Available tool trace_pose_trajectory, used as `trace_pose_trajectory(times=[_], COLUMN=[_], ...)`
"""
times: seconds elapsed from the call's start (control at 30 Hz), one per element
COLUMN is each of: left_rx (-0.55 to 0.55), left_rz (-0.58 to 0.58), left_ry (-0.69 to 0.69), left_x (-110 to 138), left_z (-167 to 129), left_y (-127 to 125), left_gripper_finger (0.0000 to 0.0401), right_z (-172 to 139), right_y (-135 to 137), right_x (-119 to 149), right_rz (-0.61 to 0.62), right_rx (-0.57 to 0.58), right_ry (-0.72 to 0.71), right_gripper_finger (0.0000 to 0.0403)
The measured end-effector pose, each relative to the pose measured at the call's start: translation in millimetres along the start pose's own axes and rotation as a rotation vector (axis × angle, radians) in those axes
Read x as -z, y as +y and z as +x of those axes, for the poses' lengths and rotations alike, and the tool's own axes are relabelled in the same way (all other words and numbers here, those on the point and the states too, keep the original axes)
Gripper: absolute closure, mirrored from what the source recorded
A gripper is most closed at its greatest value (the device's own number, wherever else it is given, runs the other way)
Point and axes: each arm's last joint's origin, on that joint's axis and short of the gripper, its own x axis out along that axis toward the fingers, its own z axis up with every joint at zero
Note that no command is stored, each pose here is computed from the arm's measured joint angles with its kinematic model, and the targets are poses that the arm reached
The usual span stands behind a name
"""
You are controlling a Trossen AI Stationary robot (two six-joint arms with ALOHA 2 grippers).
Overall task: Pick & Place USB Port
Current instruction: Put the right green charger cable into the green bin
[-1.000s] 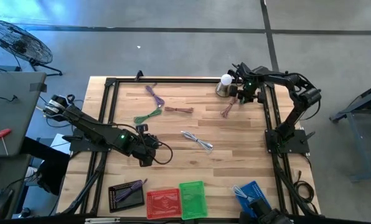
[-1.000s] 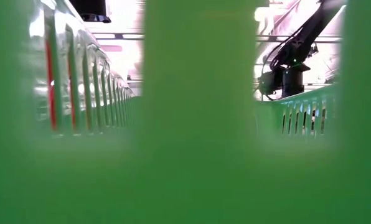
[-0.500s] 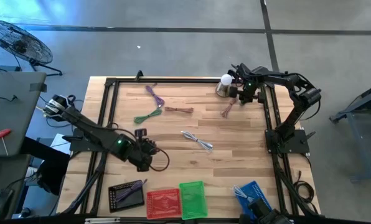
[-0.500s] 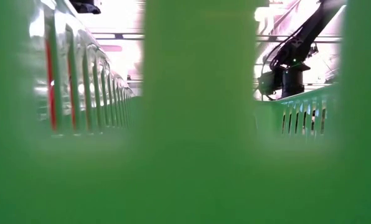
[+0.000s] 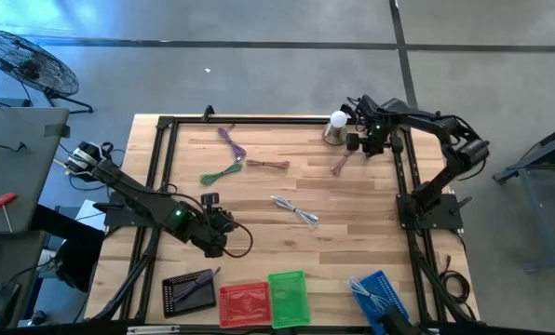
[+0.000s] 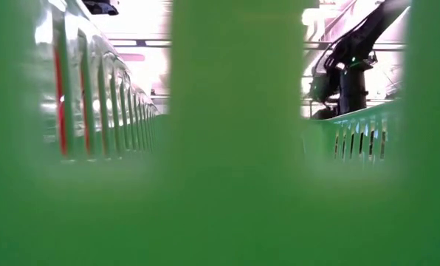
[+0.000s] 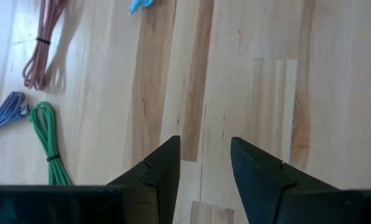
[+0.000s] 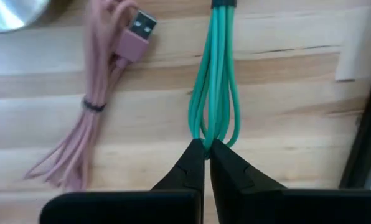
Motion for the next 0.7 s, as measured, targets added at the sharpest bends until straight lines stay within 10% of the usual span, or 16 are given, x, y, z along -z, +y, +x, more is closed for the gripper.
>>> trace_pose_trajectory(times=[0.5, 0.7], left_rx=[0.013, -0.138], left_rz=[0.065, 0.124], left_ry=[-0.112, -0.29], left_x=[-11, -23], left_z=[0, -5], left_y=[-4, -6], left_gripper_finger=[0.0265, 0.0265], right_z=[-85, -115], right_y=[-17, -33], right_x=[85, 137], right_rz=[-0.173, -0.316], right_rx=[-0.147, -0.288], right_ry=[-0.211, -0.349], right_gripper_finger=[0.0402, 0.0403])
